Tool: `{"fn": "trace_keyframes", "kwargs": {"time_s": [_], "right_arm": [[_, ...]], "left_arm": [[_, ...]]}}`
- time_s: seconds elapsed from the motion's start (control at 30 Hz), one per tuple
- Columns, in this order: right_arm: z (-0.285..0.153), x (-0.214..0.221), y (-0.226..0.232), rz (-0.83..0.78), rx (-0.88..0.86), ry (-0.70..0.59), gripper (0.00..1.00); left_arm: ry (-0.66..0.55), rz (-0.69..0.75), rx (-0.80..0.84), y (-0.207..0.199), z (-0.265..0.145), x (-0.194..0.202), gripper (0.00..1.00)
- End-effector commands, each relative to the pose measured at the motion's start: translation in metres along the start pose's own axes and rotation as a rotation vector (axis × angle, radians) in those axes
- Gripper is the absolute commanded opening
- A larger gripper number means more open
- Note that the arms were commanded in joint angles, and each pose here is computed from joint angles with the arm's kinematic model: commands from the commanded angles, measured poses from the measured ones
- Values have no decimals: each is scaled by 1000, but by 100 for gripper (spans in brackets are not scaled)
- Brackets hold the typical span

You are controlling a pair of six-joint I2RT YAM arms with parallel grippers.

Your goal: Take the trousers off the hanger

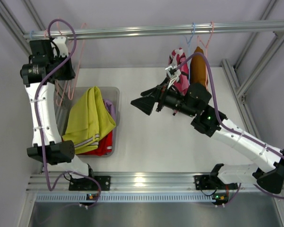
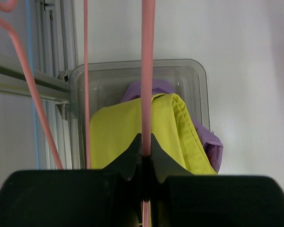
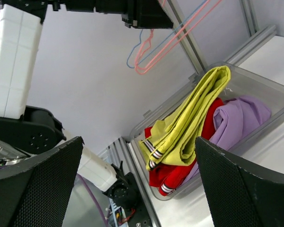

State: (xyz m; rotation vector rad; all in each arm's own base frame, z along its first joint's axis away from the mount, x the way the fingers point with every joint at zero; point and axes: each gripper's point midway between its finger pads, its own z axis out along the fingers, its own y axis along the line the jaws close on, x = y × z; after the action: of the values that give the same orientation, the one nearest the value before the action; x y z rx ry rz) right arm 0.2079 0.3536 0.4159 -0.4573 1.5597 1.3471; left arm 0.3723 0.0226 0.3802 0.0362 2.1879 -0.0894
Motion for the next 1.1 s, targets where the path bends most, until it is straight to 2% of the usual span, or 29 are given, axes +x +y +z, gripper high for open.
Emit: {"fn": "trace_keyframes", "kwargs": {"time_s": [0.0,0.17,0.33,0.4,0.43,0.47,0.5,0.57,0.6,0.77,0.83,0.87,0.97,1.07], "right_arm": [[-8,-14,-1,-27,8,-38,100],[-11,-15,-1,-22,12,-42,99],[-12,-14,-2,-22,13,-38,99],[-12,-11,-3,-18,14,-33,99],[-12,-12,-2,-17,12,-34,99],[-12,-12,-3,-15,12,-34,100],[-12,-12,-2,-14,10,-34,99],[-12,-13,-1,-15,9,-33,99],[-12,-15,0,-20,7,-39,99],[-15,-28,2,-61,23,-70,99],[-20,-41,3,-128,39,-100,100],[-22,-45,5,-152,39,-109,100],[-33,-63,9,-228,63,-149,99],[-49,-78,5,-296,120,-178,100]], "left_arm": [[-4,-1,-29,8,4,-7,0],[51,-20,-24,10,28,11,0],[104,-9,-29,11,28,40,0],[88,5,-34,11,21,43,14],[87,16,-36,10,20,45,26],[93,19,-36,11,19,51,56],[62,29,-41,10,11,47,67],[41,39,-36,7,4,45,83],[7,48,-34,5,-7,41,99],[-123,72,40,-17,-45,24,99],[-220,84,65,-30,-78,17,99],[-220,82,79,-32,-76,18,99],[-310,103,139,-51,-111,18,99],[-276,129,240,-70,-122,27,99]]}}
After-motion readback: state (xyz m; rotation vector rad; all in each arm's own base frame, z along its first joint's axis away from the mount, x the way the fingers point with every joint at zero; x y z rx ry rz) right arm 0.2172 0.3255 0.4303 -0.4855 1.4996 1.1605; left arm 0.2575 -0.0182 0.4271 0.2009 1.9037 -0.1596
